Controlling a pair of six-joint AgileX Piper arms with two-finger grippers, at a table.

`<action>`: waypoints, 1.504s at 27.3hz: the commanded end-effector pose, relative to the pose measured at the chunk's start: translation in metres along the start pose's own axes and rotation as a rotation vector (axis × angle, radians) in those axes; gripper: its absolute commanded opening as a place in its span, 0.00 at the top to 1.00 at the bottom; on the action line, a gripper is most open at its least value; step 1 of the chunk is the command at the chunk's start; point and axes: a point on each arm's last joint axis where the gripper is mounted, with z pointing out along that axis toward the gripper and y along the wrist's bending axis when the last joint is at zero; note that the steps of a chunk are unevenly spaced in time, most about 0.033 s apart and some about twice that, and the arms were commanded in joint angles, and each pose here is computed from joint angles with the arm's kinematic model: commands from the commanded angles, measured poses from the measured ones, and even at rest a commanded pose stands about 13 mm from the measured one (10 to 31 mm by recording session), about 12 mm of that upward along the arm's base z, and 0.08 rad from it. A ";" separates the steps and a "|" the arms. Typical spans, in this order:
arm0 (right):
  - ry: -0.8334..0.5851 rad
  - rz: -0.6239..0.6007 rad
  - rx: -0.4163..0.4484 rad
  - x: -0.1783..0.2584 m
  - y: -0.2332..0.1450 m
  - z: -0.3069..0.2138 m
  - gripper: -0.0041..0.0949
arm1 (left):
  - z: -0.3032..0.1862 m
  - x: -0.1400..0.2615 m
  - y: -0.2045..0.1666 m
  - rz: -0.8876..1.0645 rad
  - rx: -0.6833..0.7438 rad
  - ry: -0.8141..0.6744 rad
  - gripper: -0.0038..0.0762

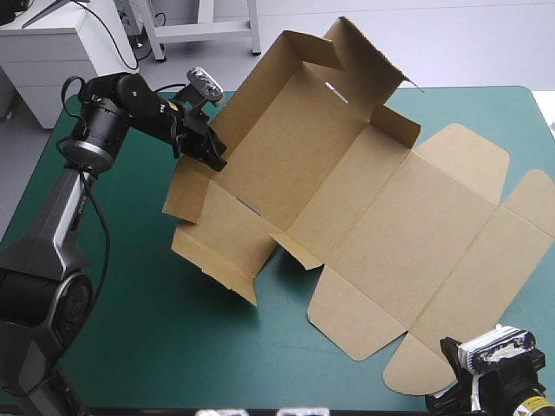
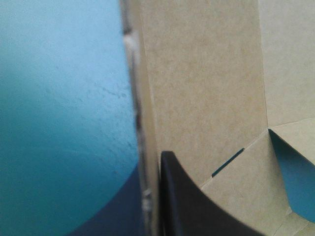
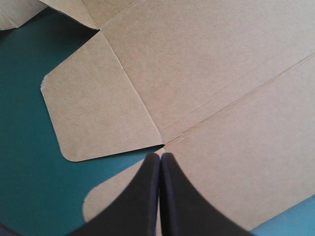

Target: Fold the box

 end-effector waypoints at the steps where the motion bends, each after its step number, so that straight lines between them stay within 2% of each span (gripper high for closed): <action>1: -0.063 0.001 0.000 -0.010 0.000 -0.003 0.98 | -0.041 -0.029 -0.027 0.158 -0.119 -0.076 0.96; 7: -0.063 0.001 0.000 -0.010 0.000 -0.003 0.98 | -0.034 -0.049 -0.058 0.376 -0.231 -0.019 0.96; 17: -0.062 0.001 -0.001 -0.010 0.000 -0.003 0.98 | -0.025 -0.069 -0.098 0.611 -0.325 0.007 0.96; 26: -0.060 0.001 -0.002 -0.010 0.000 -0.003 0.98 | -0.026 -0.071 -0.111 0.719 -0.310 0.012 0.96; 28: -0.060 0.001 -0.002 -0.010 0.000 -0.003 0.98 | -0.027 -0.068 -0.112 0.748 -0.315 0.008 0.96; 35: -0.058 0.001 -0.002 -0.010 0.000 -0.003 0.98 | -0.022 -0.029 -0.121 0.823 -0.503 -0.145 0.96; 41: -0.058 0.001 -0.002 -0.010 0.000 -0.003 0.98 | -0.023 0.015 -0.136 0.884 -0.551 -0.235 0.96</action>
